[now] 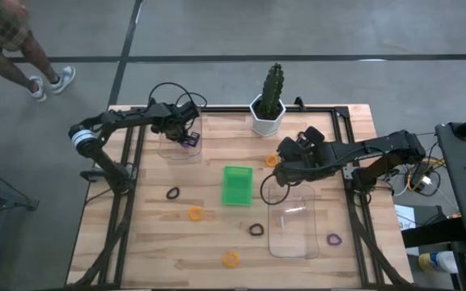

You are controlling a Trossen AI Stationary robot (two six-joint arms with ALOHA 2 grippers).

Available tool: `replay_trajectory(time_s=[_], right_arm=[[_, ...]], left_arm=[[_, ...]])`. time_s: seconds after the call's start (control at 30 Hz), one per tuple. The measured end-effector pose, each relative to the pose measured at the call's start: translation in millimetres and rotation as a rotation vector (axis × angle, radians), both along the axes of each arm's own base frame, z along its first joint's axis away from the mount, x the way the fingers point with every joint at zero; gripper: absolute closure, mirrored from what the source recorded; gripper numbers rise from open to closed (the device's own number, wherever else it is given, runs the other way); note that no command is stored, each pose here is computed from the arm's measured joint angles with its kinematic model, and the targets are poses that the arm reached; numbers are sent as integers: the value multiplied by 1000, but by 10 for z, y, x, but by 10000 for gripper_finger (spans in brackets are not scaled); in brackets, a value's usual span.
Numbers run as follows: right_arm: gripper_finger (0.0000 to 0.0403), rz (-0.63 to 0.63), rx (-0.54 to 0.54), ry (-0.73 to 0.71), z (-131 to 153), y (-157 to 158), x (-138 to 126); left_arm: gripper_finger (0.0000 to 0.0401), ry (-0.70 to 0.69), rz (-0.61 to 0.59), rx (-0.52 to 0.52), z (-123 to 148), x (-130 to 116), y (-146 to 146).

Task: Sort spring keychains
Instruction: Put the left purple spring keychain into the top transparent bin, then put the purple spring keychain into the top transparent bin

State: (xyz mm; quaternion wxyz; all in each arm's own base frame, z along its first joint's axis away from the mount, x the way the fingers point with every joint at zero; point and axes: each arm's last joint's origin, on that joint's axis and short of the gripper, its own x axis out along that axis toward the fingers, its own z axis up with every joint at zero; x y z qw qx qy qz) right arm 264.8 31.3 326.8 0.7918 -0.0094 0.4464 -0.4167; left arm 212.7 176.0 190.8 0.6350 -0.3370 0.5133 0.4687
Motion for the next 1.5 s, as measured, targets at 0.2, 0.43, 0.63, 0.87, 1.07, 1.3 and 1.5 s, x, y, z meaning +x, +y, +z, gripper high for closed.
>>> replay_trajectory(time_s=[0.2, 0.43, 0.63, 0.87, 1.07, 1.3, 1.5], right_arm=[[274, 0, 0, 0, 0, 0, 0], [272, 0, 0, 0, 0, 0, 0], [280, 0, 0, 0, 0, 0, 0], [280, 15, 42, 29, -11, 7, -13], [274, 6, 181, 126, -47, 27, -97], [279, -80, 275, 137, 0, 129, -307], [290, -110, 428, 47, 109, 301, -592]], left_arm=[[359, -2, 0, 4, -9, 1, 1], [321, -5, 0, 7, -9, 4, 4], [267, -4, -3, 7, -9, 3, 4], [248, -9, -2, 10, 110, -7, -4], [248, -113, -5, 94, 468, -45, -43], [248, -272, -13, 219, 937, -220, -209], [248, -360, -17, 288, 1173, -397, -357]])
